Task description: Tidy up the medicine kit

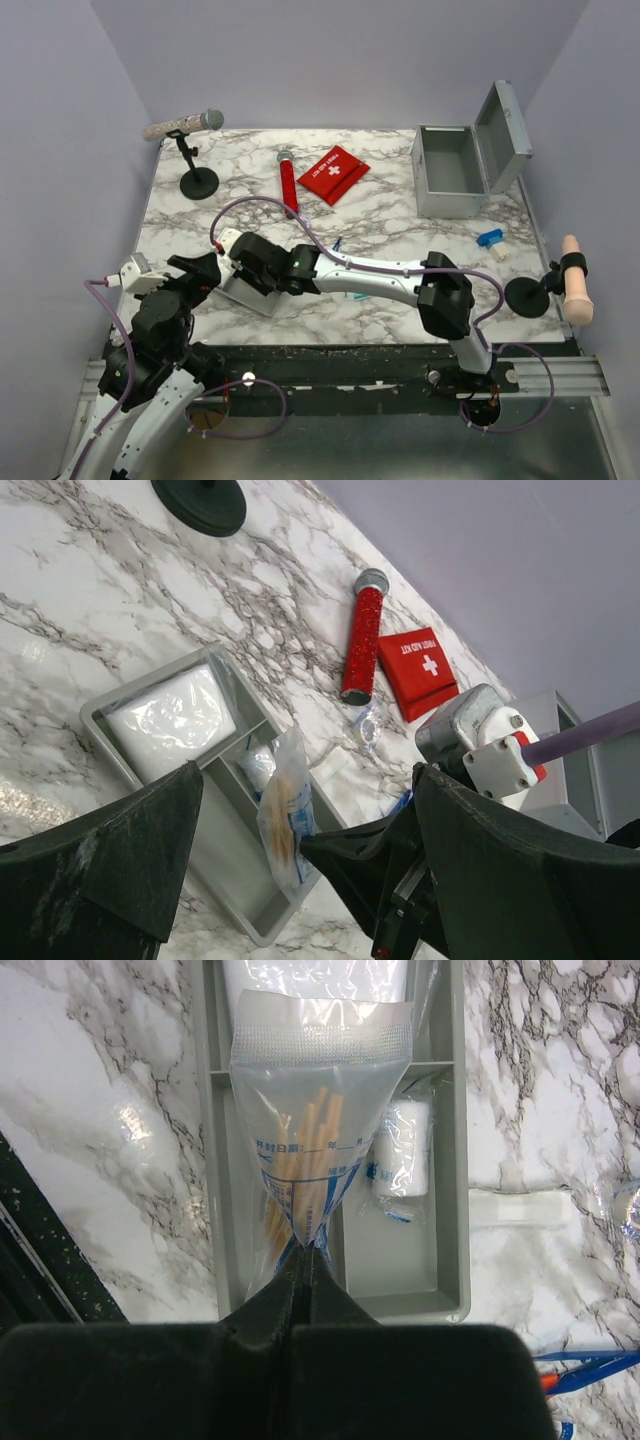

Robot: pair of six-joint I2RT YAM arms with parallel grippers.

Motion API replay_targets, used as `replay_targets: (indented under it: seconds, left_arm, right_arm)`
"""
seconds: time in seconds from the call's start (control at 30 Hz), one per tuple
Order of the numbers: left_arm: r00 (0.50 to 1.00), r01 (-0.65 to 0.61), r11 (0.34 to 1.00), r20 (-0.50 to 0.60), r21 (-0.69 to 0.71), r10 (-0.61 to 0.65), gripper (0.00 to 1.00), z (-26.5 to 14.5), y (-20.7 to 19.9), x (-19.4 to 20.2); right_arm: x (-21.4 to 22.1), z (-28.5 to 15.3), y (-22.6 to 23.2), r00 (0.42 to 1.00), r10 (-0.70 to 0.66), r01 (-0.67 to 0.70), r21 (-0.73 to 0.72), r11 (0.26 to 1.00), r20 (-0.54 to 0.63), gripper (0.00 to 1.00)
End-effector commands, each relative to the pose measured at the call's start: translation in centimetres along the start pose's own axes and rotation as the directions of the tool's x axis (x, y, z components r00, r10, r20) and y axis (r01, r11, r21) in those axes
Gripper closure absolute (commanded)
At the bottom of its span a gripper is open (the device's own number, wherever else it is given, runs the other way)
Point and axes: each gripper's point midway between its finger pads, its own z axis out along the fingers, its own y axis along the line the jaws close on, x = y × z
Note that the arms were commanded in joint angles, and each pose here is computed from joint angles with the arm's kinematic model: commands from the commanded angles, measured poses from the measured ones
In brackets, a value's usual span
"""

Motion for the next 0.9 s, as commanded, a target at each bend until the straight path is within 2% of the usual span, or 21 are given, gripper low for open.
replay_targets:
  seconds: [0.0, 0.43, 0.7, 0.77, 0.87]
  left_arm:
    - [0.997, 0.072, 0.993, 0.012, 0.095, -0.074, 0.04, -0.1, -2.9, -1.2]
    - [0.997, 0.071, 0.993, 0.006, 0.099, -0.072, 0.04, 0.1, -3.0, -0.9]
    - [0.996, 0.085, 0.991, 0.011, 0.104, -0.087, 0.05, -0.2, -2.8, -1.0]
    - [0.995, 0.093, 0.990, 0.018, 0.106, -0.095, 0.05, -0.3, -2.7, -1.2]
    - [0.995, 0.095, 0.990, 0.021, 0.108, -0.098, 0.05, -0.3, -2.7, -1.2]
  right_arm:
    - [4.4, 1.7, 1.4, 0.985, -0.107, 0.105, -0.024, 0.994, -0.139, 0.99]
    - [7.9, 3.5, 2.4, 0.972, -0.123, 0.113, -0.063, 0.992, -0.202, 0.99]
    - [8.6, 3.9, 3.1, 0.969, -0.121, 0.102, -0.100, 0.990, -0.215, 0.99]
    - [8.6, 3.8, 2.6, 0.972, -0.081, 0.071, -0.054, 0.996, -0.221, 0.91]
    - [7.8, 3.0, 1.9, 0.979, -0.048, 0.048, -0.009, 0.999, -0.197, 0.69]
